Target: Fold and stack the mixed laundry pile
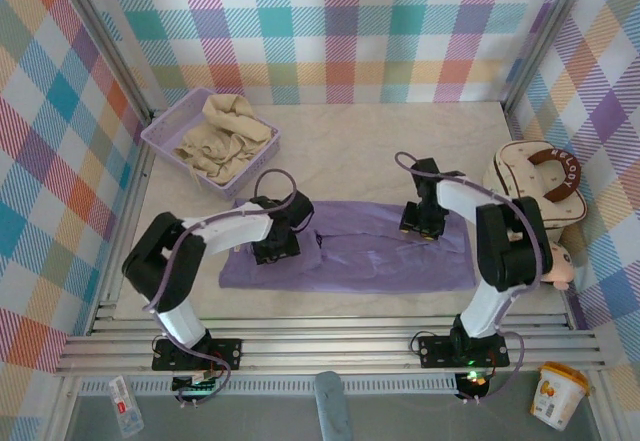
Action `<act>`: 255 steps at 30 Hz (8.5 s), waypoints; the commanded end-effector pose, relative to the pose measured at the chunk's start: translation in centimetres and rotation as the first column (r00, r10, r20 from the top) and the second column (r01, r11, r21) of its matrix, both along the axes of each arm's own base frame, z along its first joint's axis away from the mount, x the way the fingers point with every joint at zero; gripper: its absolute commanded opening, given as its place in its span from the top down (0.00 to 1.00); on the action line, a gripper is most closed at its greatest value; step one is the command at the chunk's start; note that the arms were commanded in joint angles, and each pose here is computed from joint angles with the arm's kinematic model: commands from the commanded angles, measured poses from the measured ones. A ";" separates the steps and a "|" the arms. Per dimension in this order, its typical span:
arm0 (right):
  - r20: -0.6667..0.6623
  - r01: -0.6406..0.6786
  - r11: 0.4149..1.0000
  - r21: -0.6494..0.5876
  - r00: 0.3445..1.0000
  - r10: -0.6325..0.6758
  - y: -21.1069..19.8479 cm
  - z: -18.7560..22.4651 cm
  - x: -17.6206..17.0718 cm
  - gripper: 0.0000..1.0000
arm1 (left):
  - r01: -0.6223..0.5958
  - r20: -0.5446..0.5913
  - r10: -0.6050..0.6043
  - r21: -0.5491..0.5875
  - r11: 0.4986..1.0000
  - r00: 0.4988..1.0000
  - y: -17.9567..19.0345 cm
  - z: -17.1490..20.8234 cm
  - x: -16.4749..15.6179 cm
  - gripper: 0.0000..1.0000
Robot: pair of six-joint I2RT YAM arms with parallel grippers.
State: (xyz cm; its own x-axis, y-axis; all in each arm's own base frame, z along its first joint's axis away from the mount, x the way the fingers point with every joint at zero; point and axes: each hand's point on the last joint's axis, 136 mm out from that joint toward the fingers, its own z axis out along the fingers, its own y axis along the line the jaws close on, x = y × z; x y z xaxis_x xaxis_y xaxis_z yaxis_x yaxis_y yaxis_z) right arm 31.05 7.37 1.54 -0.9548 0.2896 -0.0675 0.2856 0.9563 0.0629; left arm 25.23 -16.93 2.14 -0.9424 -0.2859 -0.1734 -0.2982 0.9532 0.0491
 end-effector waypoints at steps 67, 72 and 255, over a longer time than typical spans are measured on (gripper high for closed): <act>-0.156 0.126 0.933 0.337 0.985 -0.077 5.9 -1.2 0.6 0.52 | 0.130 0.113 -0.101 -0.284 0.950 0.988 -16.0 -2.8 23.6 0.25; -0.136 0.156 0.903 0.399 0.985 -0.110 7.1 0.5 2.3 0.45 | 0.114 0.203 -0.029 -0.417 0.902 0.979 -15.5 -1.1 29.1 0.24; -0.263 -0.117 0.988 0.100 0.955 0.140 7.6 -2.2 -12.9 0.61 | 0.214 -0.124 -0.239 -0.181 0.960 0.963 -8.3 -1.5 0.8 0.86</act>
